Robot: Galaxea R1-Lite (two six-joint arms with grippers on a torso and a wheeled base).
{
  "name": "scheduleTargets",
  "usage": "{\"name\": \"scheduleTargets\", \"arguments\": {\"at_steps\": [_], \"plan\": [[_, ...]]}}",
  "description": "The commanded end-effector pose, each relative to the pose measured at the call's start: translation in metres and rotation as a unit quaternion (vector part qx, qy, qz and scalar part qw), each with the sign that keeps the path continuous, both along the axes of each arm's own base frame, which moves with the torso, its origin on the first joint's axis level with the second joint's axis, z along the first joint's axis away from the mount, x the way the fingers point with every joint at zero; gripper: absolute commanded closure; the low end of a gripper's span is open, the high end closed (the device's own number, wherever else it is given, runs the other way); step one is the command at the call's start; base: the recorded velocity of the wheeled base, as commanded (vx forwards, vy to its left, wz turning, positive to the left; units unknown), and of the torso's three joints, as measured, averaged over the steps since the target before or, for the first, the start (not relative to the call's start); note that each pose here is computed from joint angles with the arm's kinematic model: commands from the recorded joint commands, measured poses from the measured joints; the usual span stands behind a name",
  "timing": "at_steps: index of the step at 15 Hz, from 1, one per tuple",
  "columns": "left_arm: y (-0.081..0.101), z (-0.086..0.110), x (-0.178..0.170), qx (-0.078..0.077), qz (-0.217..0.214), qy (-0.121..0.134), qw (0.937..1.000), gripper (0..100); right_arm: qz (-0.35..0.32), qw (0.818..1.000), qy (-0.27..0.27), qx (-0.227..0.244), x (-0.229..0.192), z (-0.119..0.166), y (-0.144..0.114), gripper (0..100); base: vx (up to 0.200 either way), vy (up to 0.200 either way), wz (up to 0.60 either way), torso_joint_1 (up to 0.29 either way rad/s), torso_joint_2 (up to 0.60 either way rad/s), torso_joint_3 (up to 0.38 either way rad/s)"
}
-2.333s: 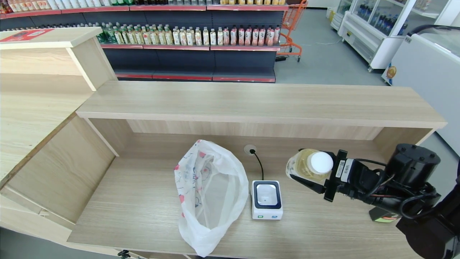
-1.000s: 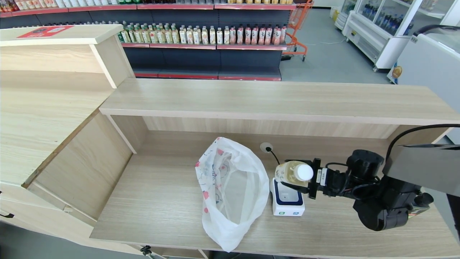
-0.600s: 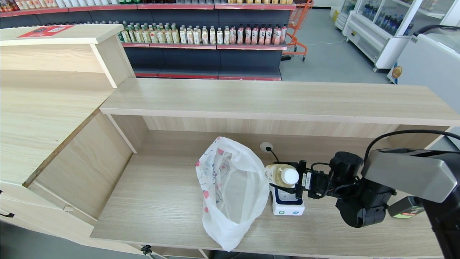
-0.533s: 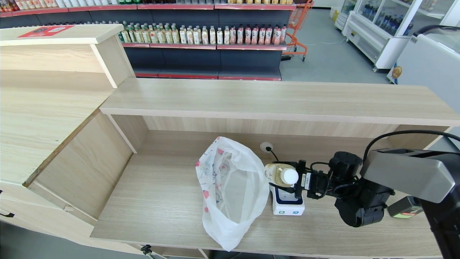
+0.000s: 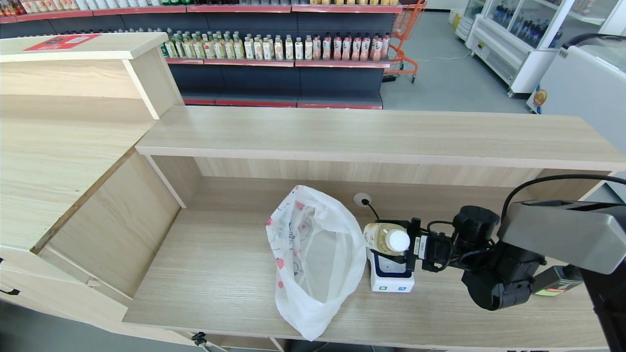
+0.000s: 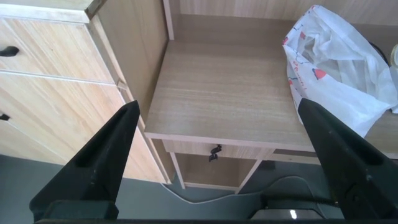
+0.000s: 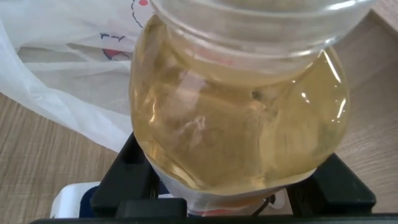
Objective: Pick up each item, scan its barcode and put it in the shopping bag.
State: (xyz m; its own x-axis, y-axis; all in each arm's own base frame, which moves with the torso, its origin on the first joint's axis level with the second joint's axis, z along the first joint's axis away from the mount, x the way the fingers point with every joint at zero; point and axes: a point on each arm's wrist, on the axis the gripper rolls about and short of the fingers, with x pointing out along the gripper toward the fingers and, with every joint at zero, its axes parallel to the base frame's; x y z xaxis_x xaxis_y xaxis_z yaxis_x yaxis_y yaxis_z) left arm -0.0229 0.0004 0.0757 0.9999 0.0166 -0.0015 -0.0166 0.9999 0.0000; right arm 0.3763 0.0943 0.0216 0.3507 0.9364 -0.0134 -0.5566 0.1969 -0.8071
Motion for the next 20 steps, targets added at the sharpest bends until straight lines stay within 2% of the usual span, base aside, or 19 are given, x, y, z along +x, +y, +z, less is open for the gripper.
{"name": "scheduleTargets", "arguments": {"at_steps": [1,8,16,18,20], "plan": [[0.0,0.0,0.0,0.0,0.0,0.0,1.0,0,-0.002,1.0,-0.014,-0.002,-0.012,0.016,-0.005,100,0.0,0.0,0.0,0.0,0.0,0.0],[0.0,0.0,0.0,0.0,0.0,0.0,1.0,0,-0.025,0.999,-0.016,-0.02,-0.011,-0.002,-0.022,100,0.0,0.0,0.0,0.0,0.0,0.0],[0.0,0.0,0.0,0.0,0.0,0.0,1.0,0,-0.026,0.999,-0.02,-0.025,-0.011,-0.004,-0.022,100,0.0,0.0,0.0,0.0,0.0,0.0],[0.0,0.0,0.0,0.0,0.0,0.0,1.0,0,-0.04,0.999,-0.011,-0.021,-0.013,0.015,-0.023,100,0.0,0.0,0.0,0.0,0.0,0.0],[0.0,0.0,0.0,0.0,0.0,0.0,1.0,0,-0.06,0.997,0.038,0.006,-0.02,0.053,-0.033,100,0.0,0.0,0.0,0.0,0.0,0.0]]}}
